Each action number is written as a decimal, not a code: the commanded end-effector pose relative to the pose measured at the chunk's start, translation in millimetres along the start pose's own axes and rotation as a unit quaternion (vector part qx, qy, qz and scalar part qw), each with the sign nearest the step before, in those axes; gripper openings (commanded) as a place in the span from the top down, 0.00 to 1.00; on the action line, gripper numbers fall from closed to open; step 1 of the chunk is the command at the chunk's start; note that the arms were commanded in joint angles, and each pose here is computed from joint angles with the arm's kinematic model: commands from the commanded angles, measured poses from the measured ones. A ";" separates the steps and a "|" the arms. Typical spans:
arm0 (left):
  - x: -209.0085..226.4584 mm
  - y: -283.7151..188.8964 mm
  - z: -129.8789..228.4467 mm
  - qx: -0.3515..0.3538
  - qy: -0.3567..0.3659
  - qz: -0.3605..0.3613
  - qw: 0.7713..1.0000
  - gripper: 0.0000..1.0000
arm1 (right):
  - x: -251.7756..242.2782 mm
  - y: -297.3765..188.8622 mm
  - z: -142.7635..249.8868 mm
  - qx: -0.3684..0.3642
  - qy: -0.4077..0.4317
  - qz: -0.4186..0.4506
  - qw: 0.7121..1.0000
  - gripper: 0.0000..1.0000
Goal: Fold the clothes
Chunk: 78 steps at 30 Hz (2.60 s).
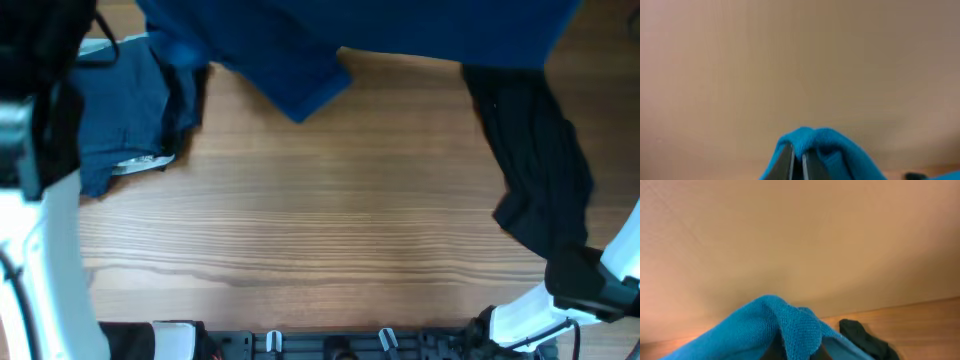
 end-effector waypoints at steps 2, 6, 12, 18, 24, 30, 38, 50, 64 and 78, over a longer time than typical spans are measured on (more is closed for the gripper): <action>-10.2 -68.6 -45.6 -0.041 0.001 0.008 0.999 0.96 | 20.7 -48.6 -16.1 -0.029 -0.026 0.005 0.999 0.96; -11.1 -89.5 -22.2 0.016 -0.004 0.006 1.000 0.96 | 25.7 -84.6 -8.6 -0.021 -0.030 0.037 0.999 0.96; -12.3 -90.1 -71.2 -0.094 0.006 0.009 0.996 0.96 | 41.1 -123.7 -49.4 -0.123 -0.067 0.051 0.989 0.96; 1.3 7.2 -64.7 -0.119 0.015 -0.010 0.993 0.96 | 18.3 -61.1 -68.1 -0.147 -0.055 0.040 0.987 0.96; 16.0 84.7 -71.7 -0.216 0.037 -0.030 0.975 0.94 | -0.7 -4.8 -68.7 -0.150 -0.015 0.015 0.988 0.96; -6.0 38.1 -131.6 -0.332 0.085 0.012 0.939 0.96 | 0.0 -4.6 -70.9 -0.155 -0.019 0.013 0.988 0.96; -6.9 91.0 75.6 0.133 0.061 0.067 0.987 0.96 | -9.7 3.7 -37.0 -0.079 -0.030 0.032 0.996 0.96; -1.9 37.9 140.7 0.311 0.044 0.054 0.948 0.96 | 0.2 -2.6 50.6 0.116 0.022 -0.014 0.993 0.96; -4.5 -30.7 182.5 0.449 -0.021 0.044 0.892 0.96 | 5.1 -107.7 157.1 0.296 0.122 0.090 0.943 0.96; -13.9 -55.8 299.3 0.633 -0.097 0.026 0.768 0.96 | -16.1 -171.0 321.7 0.446 0.234 0.198 0.840 0.96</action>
Point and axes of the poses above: each gripper's point midway between its finger pads, its own y axis out along the fingers, its own x axis along the line the jaws close on, z = x × y, the point moved 2 cm from there along -y, back along the fingers, and after that the axes turned 1 degree about y, right-handed, at the moved point
